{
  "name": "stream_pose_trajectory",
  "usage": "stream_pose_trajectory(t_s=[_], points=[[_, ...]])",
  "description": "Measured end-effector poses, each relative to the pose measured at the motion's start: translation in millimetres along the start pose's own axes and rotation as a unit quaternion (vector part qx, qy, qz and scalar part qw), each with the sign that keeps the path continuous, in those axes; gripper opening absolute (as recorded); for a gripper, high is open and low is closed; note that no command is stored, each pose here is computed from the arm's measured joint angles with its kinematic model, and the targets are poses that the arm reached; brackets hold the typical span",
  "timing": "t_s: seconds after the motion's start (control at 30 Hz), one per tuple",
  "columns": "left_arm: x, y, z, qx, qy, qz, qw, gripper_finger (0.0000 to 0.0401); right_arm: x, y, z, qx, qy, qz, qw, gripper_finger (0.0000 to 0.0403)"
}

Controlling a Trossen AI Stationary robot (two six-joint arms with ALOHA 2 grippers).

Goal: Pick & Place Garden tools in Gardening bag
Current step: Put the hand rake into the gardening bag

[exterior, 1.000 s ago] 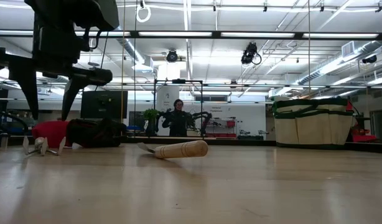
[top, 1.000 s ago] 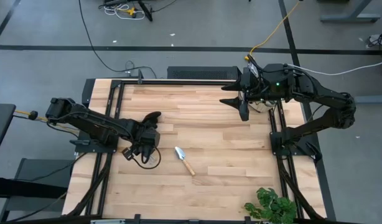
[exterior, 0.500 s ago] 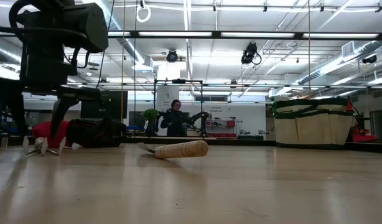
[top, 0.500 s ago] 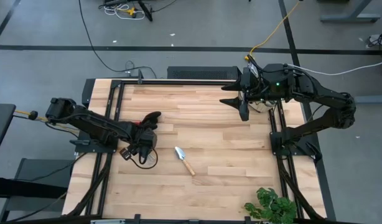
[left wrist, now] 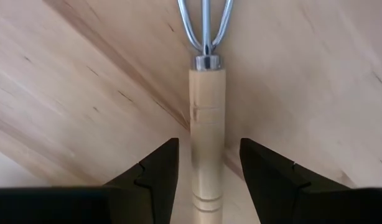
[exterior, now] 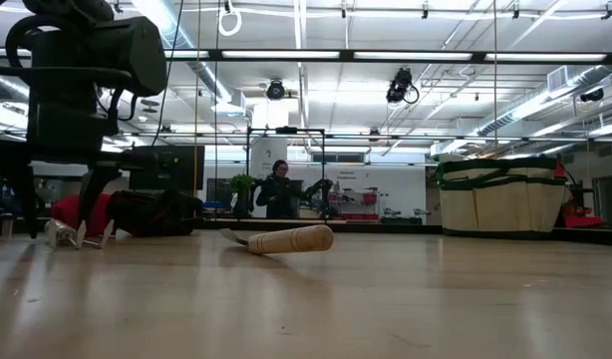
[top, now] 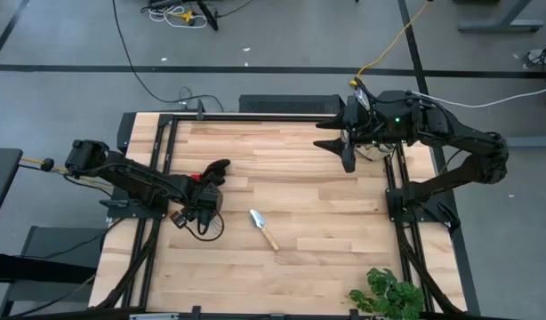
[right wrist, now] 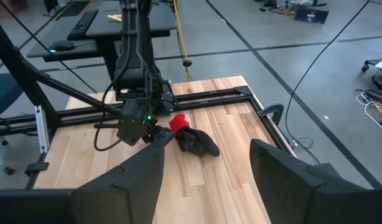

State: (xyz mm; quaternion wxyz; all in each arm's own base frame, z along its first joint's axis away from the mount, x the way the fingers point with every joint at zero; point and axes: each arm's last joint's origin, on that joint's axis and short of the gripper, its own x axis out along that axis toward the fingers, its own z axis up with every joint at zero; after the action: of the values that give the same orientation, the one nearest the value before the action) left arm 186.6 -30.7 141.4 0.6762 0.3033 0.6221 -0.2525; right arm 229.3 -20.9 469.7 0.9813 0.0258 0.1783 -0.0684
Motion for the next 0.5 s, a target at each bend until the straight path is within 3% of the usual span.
stream_pose_trajectory(t_s=[0.5], points=[[0.0,-0.1,0.2,0.000,-0.002,-0.001,1.000,0.0177,19.7,0.7,-2.4,-0.001,0.017,-0.001,1.000,0.0240]])
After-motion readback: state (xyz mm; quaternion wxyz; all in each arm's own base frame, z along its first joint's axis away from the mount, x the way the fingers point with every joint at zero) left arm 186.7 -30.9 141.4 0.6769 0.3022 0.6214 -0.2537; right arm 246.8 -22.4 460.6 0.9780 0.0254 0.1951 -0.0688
